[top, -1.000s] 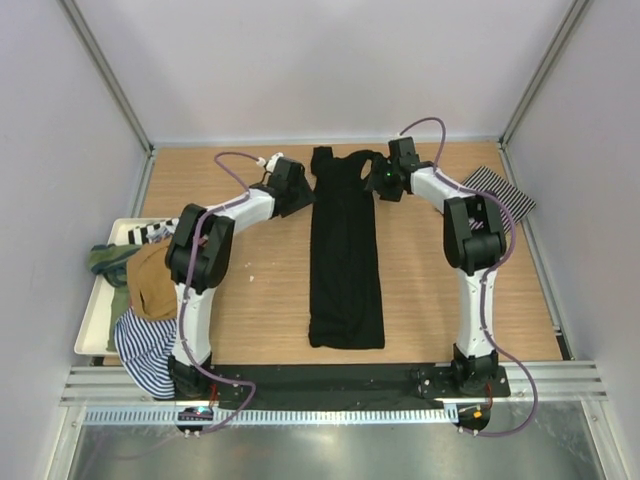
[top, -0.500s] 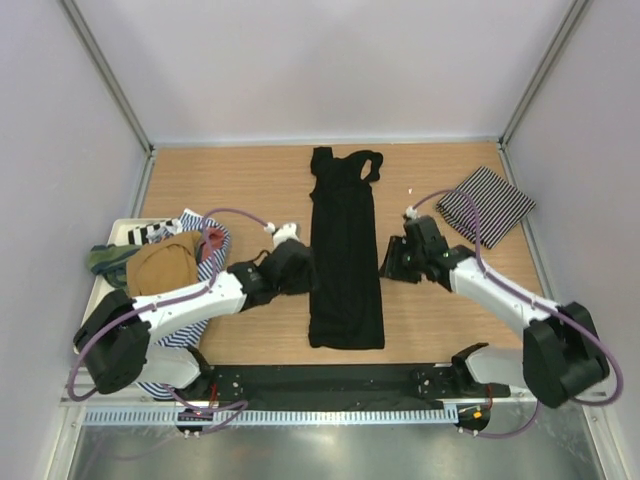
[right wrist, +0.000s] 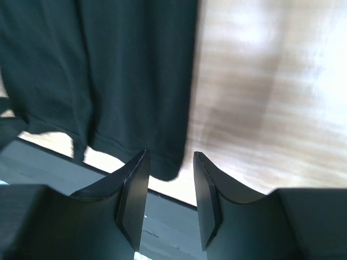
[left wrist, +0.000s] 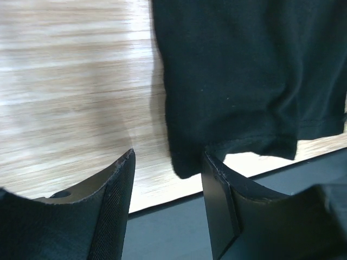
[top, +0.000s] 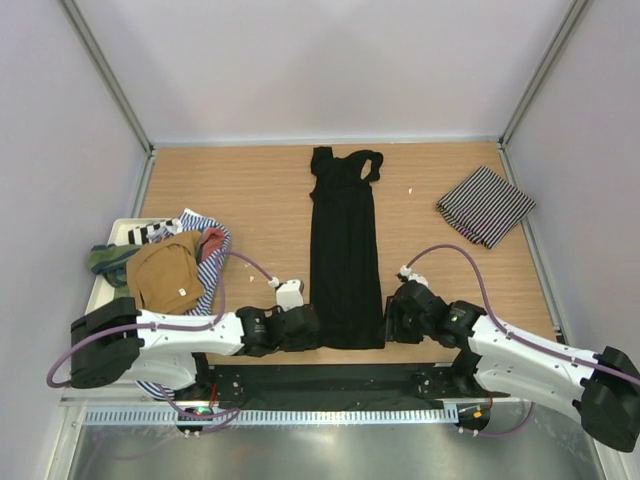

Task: Fold and stack the tank tops

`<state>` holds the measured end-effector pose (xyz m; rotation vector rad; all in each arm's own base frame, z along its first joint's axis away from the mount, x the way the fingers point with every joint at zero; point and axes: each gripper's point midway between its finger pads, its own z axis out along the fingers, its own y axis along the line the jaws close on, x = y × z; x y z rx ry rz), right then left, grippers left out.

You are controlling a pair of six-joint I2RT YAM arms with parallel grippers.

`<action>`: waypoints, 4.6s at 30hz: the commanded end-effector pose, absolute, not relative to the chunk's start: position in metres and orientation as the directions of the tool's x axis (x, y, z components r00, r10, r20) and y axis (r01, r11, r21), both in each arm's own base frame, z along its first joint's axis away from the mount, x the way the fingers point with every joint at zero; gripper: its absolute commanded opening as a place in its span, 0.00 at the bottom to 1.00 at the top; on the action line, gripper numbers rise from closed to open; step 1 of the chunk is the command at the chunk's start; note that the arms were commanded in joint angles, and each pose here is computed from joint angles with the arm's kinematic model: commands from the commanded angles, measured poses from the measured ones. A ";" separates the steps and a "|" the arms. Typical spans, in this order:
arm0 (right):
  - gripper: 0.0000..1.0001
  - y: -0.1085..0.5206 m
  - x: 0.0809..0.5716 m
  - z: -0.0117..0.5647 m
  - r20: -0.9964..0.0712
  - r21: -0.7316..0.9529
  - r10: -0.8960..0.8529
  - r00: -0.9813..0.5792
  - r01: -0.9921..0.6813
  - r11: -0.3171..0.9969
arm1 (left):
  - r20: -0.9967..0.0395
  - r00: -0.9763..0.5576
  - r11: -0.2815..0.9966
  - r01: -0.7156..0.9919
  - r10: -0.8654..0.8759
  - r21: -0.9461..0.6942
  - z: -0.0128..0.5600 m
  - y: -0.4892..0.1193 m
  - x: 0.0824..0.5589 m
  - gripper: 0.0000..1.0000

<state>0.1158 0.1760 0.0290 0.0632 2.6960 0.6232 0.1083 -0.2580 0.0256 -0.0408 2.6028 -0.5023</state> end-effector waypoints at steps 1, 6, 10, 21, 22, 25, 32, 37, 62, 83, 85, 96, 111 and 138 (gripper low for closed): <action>0.43 0.174 0.114 0.023 -0.344 0.426 0.193 -0.919 0.031 0.904 | -0.461 -0.861 0.908 -0.002 -0.215 -0.419 0.026 -0.267 0.115 0.53; 0.38 0.170 0.109 0.011 -0.317 0.383 0.197 -0.928 0.065 0.921 | -0.469 -0.842 0.885 -0.022 -0.267 -0.464 0.033 -0.264 0.119 0.53; 0.30 0.171 0.105 0.002 -0.287 0.373 0.199 -0.937 0.082 0.924 | -0.481 -0.823 0.871 -0.033 -0.302 -0.490 0.039 -0.255 0.121 0.54; 0.22 0.171 0.102 0.014 -0.307 0.402 0.193 -0.932 0.057 0.914 | -0.467 -0.830 0.855 -0.021 -0.304 -0.519 0.044 -0.261 0.118 0.52; 0.20 0.171 0.102 0.015 -0.309 0.400 0.191 -0.932 0.055 0.915 | -0.465 -0.832 0.854 -0.021 -0.303 -0.520 0.044 -0.262 0.118 0.51; 0.06 0.169 0.101 0.014 -0.306 0.381 0.173 -0.936 0.047 0.924 | -0.458 -0.839 0.858 -0.021 -0.294 -0.513 0.041 -0.263 0.117 0.46; 0.01 0.168 0.100 0.016 -0.303 0.362 0.150 -0.941 0.032 0.932 | -0.443 -0.852 0.861 -0.020 -0.281 -0.508 0.030 -0.271 0.115 0.39; 0.01 0.169 0.100 0.019 -0.309 0.374 0.153 -0.939 0.028 0.927 | -0.417 -0.869 0.848 -0.004 -0.265 -0.531 0.028 -0.282 0.109 0.23; 0.01 0.173 0.183 0.119 -0.604 0.220 0.120 -0.788 -0.021 0.975 | -0.551 -0.796 0.863 0.075 -0.250 -0.500 0.125 -0.267 0.175 0.00; 0.01 0.181 0.393 0.139 -0.670 0.141 0.179 -0.721 0.113 0.983 | -0.688 -0.703 0.945 0.068 -0.182 -0.321 0.148 -0.278 0.379 0.00; 0.01 0.184 0.407 0.137 -0.669 0.153 0.193 -0.718 0.120 0.981 | -0.679 -0.706 0.937 0.061 -0.203 -0.344 0.148 -0.279 0.391 0.00; 0.01 0.176 0.447 0.131 -0.652 0.199 0.238 -0.720 0.141 0.970 | -0.654 -0.710 0.917 0.027 -0.263 -0.398 0.143 -0.269 0.431 0.00; 0.01 0.172 0.476 0.130 -0.645 0.221 0.272 -0.714 0.166 0.961 | -0.633 -0.725 0.904 0.036 -0.270 -0.427 0.136 -0.272 0.462 0.00; 0.54 0.146 0.398 0.108 -0.592 0.297 0.303 -0.747 0.147 0.943 | -0.535 -0.793 0.822 0.079 -0.291 -0.564 0.130 -0.268 0.388 0.58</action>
